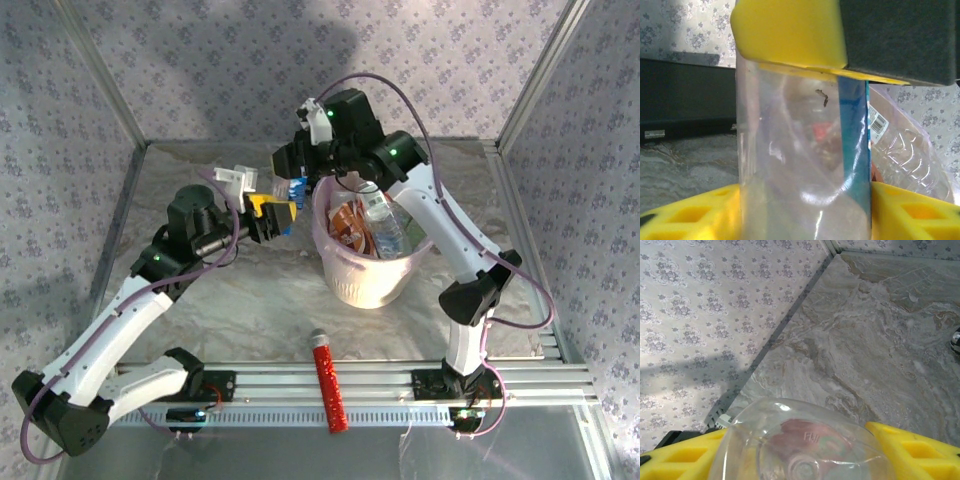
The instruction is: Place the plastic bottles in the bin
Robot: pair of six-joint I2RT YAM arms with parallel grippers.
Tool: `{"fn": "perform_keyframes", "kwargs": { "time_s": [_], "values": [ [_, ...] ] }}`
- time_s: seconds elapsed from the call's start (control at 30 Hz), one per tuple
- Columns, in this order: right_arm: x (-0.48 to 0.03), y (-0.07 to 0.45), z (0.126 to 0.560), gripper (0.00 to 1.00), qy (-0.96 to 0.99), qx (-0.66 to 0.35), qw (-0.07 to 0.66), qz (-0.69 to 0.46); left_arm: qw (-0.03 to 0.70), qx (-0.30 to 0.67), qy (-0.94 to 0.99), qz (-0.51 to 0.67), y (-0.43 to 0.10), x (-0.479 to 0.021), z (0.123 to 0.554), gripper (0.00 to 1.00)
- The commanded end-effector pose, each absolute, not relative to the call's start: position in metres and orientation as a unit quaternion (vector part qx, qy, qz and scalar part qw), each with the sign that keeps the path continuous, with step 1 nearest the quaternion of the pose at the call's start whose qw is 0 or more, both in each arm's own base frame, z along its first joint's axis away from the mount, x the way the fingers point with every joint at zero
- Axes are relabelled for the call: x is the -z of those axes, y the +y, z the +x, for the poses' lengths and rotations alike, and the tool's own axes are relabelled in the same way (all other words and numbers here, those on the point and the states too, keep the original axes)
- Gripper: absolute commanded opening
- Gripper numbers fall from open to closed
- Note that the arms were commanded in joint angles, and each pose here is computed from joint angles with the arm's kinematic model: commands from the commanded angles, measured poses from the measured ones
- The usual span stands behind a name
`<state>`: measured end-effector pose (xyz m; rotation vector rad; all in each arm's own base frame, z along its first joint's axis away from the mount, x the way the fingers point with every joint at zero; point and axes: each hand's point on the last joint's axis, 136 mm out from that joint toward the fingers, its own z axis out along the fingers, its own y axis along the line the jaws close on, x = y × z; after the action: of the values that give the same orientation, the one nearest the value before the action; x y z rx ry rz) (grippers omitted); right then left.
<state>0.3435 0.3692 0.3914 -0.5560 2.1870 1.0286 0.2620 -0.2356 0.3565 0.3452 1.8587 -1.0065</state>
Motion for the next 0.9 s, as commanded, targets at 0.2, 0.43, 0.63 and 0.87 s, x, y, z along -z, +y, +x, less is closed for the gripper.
{"fn": "perform_keyframes", "kwargs": {
  "time_s": [0.2,0.43,0.63,0.87],
  "values": [
    [-0.434,0.341,0.354,0.58,0.814,-0.388,0.379,-0.207,0.512,0.430,0.730,0.144,-0.233,-0.390,0.255,1.00],
    [-0.474,0.261,0.348,0.58,0.815,-0.340,0.433,-0.181,0.505,0.422,0.748,0.084,-0.231,-0.391,0.278,0.94],
    [-0.487,0.175,0.323,0.54,0.827,-0.286,0.465,-0.132,0.473,0.402,0.782,0.060,-0.243,-0.368,0.303,0.93],
    [-0.451,0.099,0.313,0.52,0.877,-0.192,0.435,-0.076,0.452,0.411,0.790,0.054,-0.259,-0.355,0.313,0.93]
  ]
}}
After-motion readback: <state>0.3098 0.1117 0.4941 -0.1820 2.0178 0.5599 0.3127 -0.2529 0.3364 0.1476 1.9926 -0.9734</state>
